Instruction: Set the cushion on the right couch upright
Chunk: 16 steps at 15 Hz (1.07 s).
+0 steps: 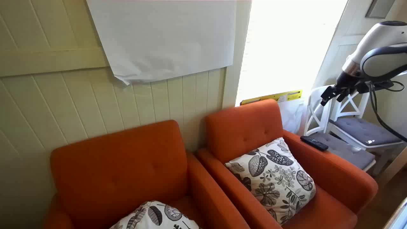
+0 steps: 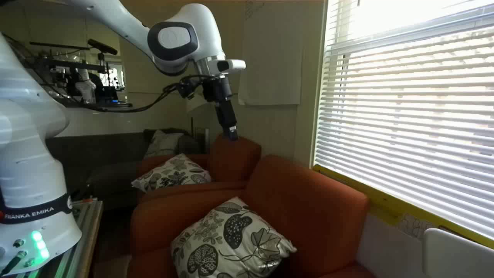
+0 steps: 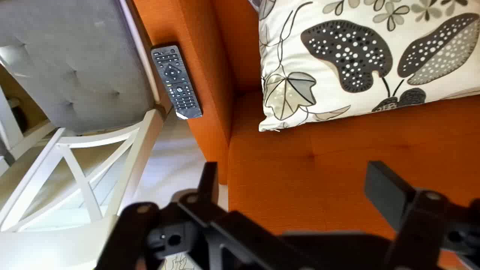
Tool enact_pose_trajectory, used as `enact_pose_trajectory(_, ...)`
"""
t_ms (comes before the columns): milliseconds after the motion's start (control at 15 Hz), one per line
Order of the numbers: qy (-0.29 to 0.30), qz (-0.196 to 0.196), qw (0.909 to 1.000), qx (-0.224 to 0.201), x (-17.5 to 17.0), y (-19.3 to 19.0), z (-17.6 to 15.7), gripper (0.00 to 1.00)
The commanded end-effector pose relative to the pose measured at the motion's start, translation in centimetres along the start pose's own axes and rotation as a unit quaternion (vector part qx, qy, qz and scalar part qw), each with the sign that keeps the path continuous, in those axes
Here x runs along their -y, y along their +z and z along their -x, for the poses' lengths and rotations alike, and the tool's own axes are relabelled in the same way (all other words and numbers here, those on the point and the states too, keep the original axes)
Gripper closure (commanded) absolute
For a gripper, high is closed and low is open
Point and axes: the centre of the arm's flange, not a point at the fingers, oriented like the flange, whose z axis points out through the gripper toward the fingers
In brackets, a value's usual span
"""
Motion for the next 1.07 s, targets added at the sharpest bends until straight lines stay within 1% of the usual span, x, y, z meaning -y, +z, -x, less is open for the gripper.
enact_pose_trajectory(0, 0.000, 0.000, 1.0000, 0.000, 0.0, 0.0, 0.0, 0.00)
enact_pose_trajectory(533, 0.000, 0.000, 1.0000, 0.000, 0.0, 0.0, 0.0, 0.00)
enact_pose_trajectory(867, -0.010, -0.015, 0.9998, 0.004, 1.1, 2.5, -2.3, 0.00)
enact_pose_trajectory(1000, -0.013, -0.028, 0.9995, 0.004, 1.7, 3.9, -3.0, 0.00)
